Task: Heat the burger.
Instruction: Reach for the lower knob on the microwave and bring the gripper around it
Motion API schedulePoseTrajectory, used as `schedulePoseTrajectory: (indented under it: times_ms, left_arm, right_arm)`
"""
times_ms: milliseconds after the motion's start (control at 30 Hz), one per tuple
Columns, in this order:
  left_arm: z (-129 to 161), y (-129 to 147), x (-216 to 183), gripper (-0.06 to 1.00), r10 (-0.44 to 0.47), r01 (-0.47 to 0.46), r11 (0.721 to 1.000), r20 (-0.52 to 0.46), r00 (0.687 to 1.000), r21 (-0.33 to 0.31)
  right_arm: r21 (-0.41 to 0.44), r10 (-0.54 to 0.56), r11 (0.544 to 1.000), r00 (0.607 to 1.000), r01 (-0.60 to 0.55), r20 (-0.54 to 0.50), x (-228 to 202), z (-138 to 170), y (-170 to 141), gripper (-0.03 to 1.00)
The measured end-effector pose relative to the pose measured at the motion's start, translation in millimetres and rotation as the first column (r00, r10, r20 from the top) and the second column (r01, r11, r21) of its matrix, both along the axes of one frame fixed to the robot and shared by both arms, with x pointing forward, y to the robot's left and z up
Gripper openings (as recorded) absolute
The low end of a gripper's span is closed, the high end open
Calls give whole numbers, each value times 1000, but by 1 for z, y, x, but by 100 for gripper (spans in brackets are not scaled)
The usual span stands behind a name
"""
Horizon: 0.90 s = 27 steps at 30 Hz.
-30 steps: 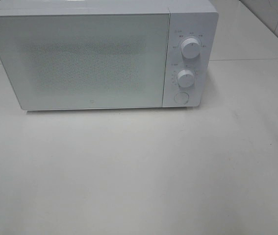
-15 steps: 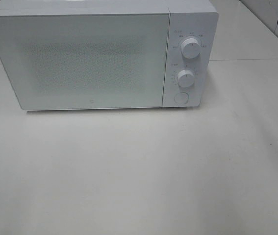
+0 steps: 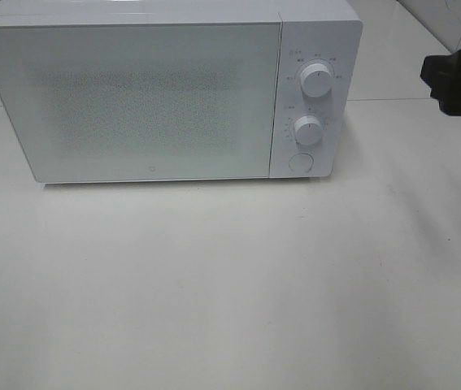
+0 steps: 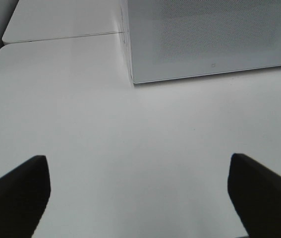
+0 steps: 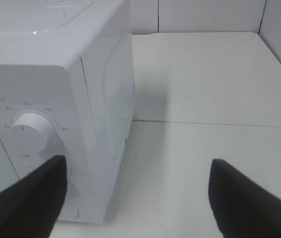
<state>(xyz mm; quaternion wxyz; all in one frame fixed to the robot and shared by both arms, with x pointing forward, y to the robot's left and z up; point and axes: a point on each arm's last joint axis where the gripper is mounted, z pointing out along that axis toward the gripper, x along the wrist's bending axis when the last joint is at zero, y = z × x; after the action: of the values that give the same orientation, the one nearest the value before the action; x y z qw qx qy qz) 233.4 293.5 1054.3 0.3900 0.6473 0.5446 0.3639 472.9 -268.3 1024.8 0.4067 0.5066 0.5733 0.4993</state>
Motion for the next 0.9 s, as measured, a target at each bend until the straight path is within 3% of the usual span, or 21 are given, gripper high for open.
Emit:
schedulePoseTrajectory:
  times_ms: [233,400,667,900]
  left_arm:
    - [0,0,0,89,0,0,1000,0,1000,0]
    - [0,0,0,89,0,0,1000,0,1000,0]
    - [0,0,0,89,0,0,1000,0,1000,0]
    - [0,0,0,89,0,0,1000,0,1000,0]
  right_arm:
    - [8,-85,996,993,85,87,-19,-24,-7,76]
    - [-20,-76,997,986,80,147,-28,-27,5,76]
    - [-100,-57,992,988,72,145,-28,-46,34,76]
    - [-116,-66,990,990,81,125,-29,-67,56,76]
